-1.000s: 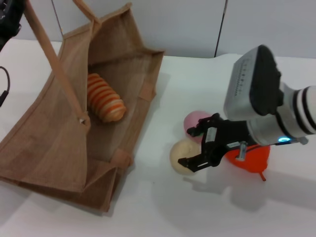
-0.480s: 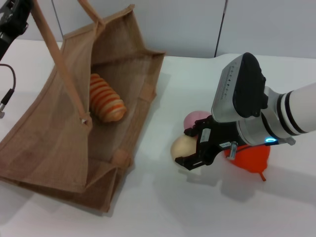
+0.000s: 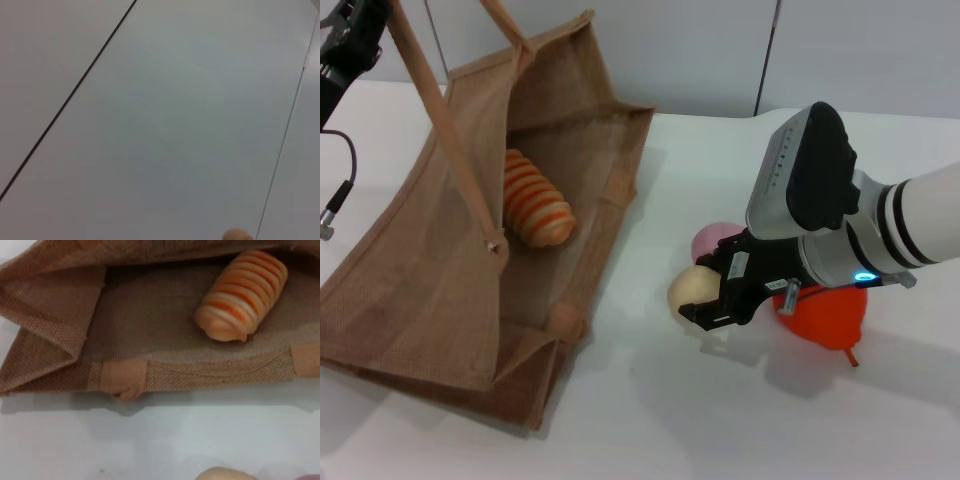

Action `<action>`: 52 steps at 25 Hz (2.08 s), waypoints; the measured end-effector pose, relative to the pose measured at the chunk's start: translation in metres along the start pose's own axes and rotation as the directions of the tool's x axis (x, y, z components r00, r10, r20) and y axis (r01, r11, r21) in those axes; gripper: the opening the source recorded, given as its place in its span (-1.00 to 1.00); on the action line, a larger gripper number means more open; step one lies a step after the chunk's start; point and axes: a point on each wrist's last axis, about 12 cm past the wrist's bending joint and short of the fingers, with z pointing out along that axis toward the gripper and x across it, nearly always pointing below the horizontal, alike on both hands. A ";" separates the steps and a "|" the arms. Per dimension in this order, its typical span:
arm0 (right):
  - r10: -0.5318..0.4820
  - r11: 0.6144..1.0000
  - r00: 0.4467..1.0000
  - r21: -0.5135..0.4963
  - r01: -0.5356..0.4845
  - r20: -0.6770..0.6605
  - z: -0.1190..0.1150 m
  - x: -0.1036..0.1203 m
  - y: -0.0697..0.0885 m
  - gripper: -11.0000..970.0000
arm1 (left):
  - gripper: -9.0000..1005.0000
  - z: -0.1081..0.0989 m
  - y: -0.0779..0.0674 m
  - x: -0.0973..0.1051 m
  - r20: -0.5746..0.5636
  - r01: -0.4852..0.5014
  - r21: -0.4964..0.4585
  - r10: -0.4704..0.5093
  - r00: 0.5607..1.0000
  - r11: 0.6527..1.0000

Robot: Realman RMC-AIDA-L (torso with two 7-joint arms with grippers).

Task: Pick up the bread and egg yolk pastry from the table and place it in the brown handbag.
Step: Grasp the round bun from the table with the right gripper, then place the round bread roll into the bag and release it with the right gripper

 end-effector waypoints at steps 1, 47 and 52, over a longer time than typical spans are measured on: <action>0.000 1.000 1.000 -0.002 0.000 -0.001 0.000 0.000 0.000 0.55 | -0.67 0.000 0.000 0.000 0.000 0.000 0.000 0.000 1.000 1.000; -0.149 0.987 0.962 0.093 0.131 0.227 -0.035 -0.061 0.005 -0.03 | -0.65 0.053 -0.035 0.024 -0.168 0.092 0.281 -0.046 0.985 0.955; -0.159 0.983 0.962 0.128 0.133 0.224 -0.020 -0.070 -0.001 -0.03 | -0.65 0.054 -0.040 0.020 -0.159 0.122 0.332 -0.072 0.985 0.935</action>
